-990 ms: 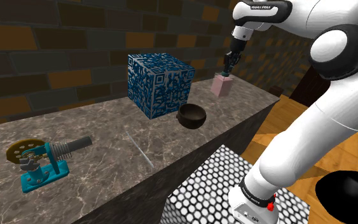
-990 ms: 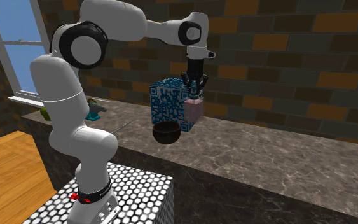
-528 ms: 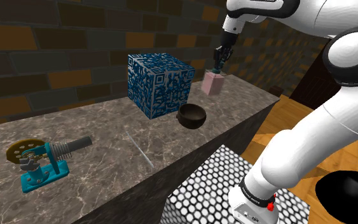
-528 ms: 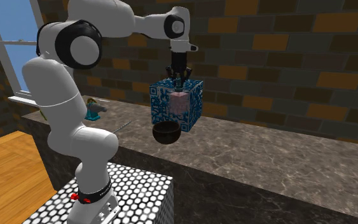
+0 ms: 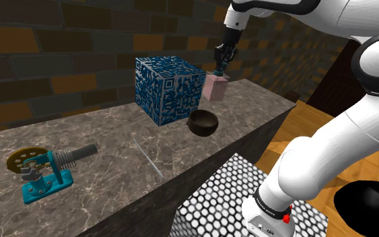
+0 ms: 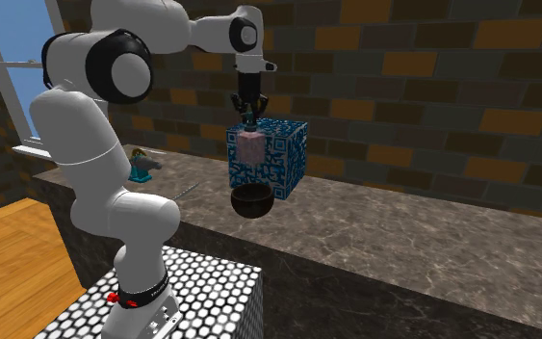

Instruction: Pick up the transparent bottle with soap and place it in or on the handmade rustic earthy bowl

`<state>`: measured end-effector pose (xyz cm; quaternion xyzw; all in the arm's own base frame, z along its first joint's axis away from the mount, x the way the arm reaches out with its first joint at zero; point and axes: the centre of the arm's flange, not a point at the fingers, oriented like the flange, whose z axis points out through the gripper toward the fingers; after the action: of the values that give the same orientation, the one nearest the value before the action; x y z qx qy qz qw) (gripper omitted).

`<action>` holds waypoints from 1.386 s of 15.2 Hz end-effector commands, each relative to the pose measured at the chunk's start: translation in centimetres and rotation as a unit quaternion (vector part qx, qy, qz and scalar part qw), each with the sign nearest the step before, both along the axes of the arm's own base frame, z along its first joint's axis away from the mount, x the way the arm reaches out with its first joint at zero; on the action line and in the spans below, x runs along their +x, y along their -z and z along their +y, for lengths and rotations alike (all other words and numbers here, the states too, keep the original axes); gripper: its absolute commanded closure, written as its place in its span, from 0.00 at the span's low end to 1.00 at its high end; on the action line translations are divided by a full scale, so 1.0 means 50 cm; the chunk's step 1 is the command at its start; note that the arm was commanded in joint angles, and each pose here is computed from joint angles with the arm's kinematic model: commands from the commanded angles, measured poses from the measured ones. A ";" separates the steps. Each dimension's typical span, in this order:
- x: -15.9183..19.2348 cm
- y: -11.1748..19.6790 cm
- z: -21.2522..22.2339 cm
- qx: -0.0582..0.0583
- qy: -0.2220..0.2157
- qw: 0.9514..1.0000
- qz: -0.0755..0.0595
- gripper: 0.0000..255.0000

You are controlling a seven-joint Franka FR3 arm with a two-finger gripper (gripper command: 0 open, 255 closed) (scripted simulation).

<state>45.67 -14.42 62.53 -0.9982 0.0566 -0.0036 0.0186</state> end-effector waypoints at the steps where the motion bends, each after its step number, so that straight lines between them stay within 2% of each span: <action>1: 0.002 0.016 0.008 0.000 0.000 1.000 0.000 1.00; 21: 0.002 0.227 0.008 0.000 0.000 1.000 0.000 1.00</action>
<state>45.77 -14.07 51.72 -0.9982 0.0569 -0.0033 0.0186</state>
